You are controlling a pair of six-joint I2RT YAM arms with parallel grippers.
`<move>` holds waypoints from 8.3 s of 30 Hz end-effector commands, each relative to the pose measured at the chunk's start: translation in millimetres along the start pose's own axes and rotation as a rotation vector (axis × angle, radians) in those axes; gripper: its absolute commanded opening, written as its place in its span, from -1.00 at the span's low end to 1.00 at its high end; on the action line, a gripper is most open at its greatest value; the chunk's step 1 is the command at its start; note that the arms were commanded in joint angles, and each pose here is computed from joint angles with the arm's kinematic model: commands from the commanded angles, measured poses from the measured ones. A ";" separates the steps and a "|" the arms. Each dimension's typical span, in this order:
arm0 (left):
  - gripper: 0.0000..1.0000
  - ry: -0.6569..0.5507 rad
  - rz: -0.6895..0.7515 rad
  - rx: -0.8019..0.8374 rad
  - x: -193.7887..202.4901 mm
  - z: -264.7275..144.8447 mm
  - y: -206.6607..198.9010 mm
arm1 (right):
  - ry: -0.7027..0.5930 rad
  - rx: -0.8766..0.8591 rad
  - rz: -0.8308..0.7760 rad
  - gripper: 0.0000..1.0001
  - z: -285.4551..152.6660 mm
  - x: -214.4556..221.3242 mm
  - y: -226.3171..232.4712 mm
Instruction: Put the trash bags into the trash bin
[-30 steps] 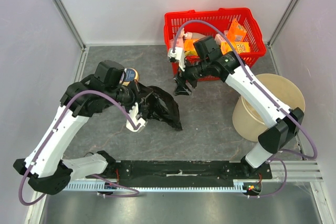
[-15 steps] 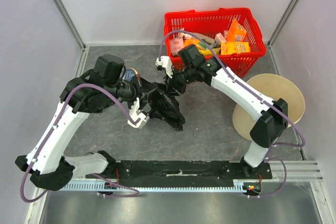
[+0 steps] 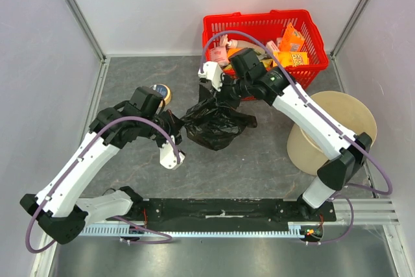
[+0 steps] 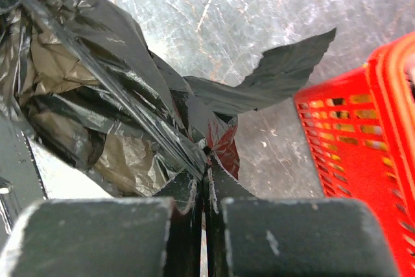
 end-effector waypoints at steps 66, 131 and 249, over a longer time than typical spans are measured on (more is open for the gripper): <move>0.99 -0.130 -1.751 -1.007 65.8 -94.7 139.1 | -0.471 0.602 0.404 -1.00 -104.3 -102.9 -115.1; -0.97 0.437 -1.180 -0.790 126.3 -96.1 100.9 | -0.091 0.338 0.135 0.53 -160.9 3.6 -38.1; -0.96 -0.480 -1.089 -1.004 11.5 -228.2 234.1 | -0.032 0.559 -0.135 0.64 -180.2 11.5 -4.6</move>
Point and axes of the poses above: each gripper's point midway between its finger pads, its own z axis out along the fingers, its own y axis along the line the jaws close on, x = y × z, the point moved 3 cm from there along -z, back along the fingers, and after that the axes turned 6 degrees about z, right-handed, at the moved point
